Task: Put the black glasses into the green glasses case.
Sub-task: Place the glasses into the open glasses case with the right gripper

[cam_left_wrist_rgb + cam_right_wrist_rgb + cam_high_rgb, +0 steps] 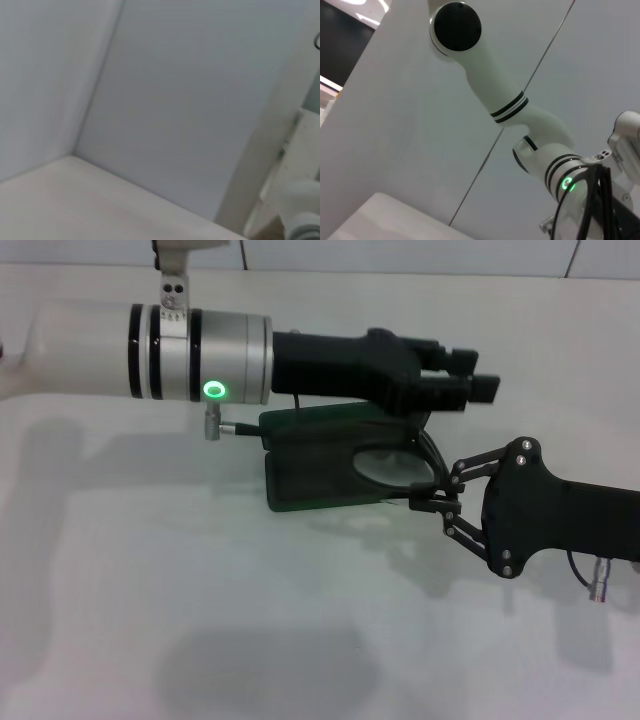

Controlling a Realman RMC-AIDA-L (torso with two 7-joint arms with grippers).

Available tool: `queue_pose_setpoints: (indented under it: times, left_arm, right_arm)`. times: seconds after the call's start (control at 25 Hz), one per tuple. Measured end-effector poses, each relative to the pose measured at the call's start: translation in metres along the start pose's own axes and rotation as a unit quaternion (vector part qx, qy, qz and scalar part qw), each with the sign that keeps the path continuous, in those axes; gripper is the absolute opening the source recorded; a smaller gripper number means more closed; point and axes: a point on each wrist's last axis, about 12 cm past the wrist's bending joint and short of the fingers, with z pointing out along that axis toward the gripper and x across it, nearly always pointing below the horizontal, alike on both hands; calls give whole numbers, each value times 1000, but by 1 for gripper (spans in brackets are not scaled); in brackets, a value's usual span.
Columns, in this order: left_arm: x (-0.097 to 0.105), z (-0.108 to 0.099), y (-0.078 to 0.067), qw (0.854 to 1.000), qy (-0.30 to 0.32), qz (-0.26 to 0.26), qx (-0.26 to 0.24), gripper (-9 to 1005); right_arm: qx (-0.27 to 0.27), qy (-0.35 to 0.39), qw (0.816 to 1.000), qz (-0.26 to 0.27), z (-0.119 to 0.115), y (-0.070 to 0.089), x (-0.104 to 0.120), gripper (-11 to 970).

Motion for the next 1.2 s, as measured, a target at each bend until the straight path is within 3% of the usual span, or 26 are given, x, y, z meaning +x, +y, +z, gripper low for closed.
queue_pose_setpoints:
  times: [0.24,0.4,0.56,0.88,1.2]
  left_arm:
    - [1,-17,13,995,-68,-1,-71,504]
    - [6,-33,23,987,-99,-12,-129,504]
    - [11,-43,27,982,-109,-21,-152,504]
    - [15,-52,29,978,-115,-26,-169,504]
    - [15,-52,29,979,-111,-25,-170,504]
  right_arm:
    - [16,64,998,-12,4,-8,14,97]
    - [5,127,991,-43,21,-21,22,97]
    - [-8,193,979,-63,46,-30,26,97]
    - [-24,279,953,-112,79,-21,33,105]
    - [-39,292,946,-134,90,-11,32,123]
